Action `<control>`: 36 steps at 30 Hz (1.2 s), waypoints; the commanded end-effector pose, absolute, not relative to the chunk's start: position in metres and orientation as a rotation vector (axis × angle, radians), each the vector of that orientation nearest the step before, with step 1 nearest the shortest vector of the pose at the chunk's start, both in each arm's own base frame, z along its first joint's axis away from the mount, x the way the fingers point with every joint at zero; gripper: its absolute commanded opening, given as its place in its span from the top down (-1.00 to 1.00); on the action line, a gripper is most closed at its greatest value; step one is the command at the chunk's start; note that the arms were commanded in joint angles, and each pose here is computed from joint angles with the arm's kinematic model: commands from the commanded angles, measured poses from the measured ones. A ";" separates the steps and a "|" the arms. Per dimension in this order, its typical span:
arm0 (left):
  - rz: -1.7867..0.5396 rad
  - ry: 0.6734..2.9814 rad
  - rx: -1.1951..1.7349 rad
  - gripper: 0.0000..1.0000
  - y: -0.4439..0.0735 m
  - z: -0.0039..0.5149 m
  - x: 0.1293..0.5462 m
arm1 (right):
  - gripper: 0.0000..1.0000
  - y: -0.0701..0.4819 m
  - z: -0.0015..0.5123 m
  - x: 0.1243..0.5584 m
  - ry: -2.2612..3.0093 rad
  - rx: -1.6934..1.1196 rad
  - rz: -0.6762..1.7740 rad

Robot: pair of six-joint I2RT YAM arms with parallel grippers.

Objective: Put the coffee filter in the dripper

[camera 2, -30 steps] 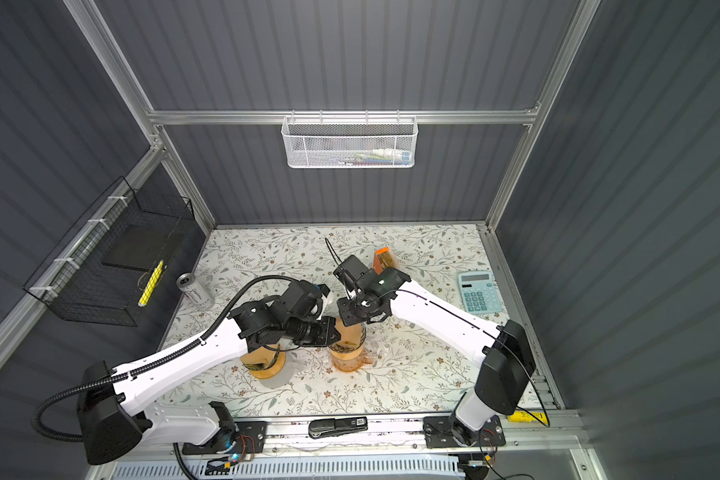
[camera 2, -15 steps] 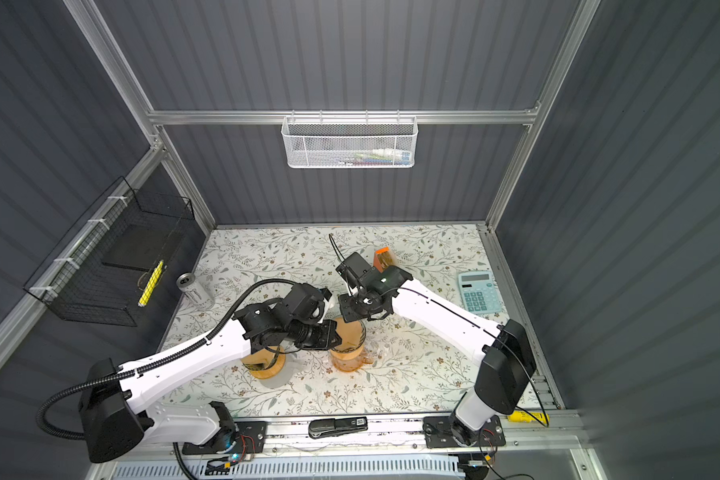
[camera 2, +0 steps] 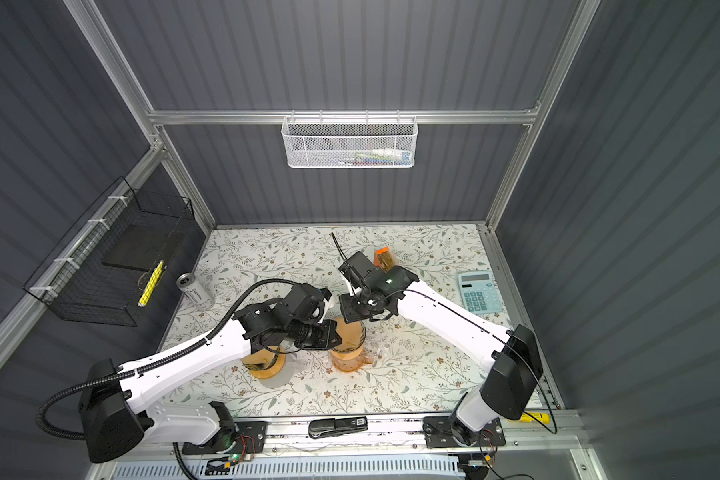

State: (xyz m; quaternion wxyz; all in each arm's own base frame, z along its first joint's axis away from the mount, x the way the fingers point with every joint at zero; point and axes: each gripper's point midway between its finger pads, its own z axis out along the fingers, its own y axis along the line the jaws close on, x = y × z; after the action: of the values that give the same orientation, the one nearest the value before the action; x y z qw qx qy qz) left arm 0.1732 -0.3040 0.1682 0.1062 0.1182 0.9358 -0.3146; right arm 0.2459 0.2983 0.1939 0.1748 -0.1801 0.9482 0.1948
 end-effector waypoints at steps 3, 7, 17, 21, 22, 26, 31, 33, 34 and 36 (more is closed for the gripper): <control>-0.926 2.755 0.340 0.89 -0.304 0.166 0.172 | 0.80 0.296 0.179 0.238 2.733 -0.518 0.542; -0.917 2.763 0.337 0.89 -0.303 0.164 0.172 | 0.79 0.295 0.172 0.240 2.745 -0.512 0.519; -0.919 2.773 0.320 0.89 -0.301 0.161 0.170 | 0.81 0.290 0.160 0.250 2.754 -0.469 0.451; -0.919 2.777 0.315 0.89 -0.300 0.158 0.169 | 0.80 0.290 0.158 0.250 2.758 -0.466 0.448; -0.920 2.776 0.314 0.89 -0.300 0.158 0.169 | 0.80 0.290 0.159 0.250 2.758 -0.465 0.449; -0.921 2.775 0.309 0.89 -0.300 0.158 0.170 | 0.80 0.290 0.159 0.249 2.757 -0.463 0.452; -0.914 2.779 0.306 0.89 -0.299 0.156 0.170 | 0.80 0.288 0.158 0.248 2.761 -0.459 0.448; -0.913 2.775 0.303 0.89 -0.299 0.157 0.170 | 0.80 0.287 0.158 0.247 2.760 -0.457 0.451; -0.912 2.774 0.298 0.89 -0.299 0.157 0.170 | 0.80 0.287 0.159 0.247 2.758 -0.456 0.451; -0.916 2.766 0.294 0.90 -0.298 0.159 0.171 | 0.81 0.288 0.160 0.247 2.754 -0.453 0.457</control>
State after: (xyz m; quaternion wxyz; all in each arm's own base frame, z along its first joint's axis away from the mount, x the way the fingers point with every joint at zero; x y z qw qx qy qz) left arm 0.1759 -0.3058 0.1627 0.1101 0.1060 0.9349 -0.3202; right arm 0.2475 0.2962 0.1665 0.1578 -0.1667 0.9572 0.1763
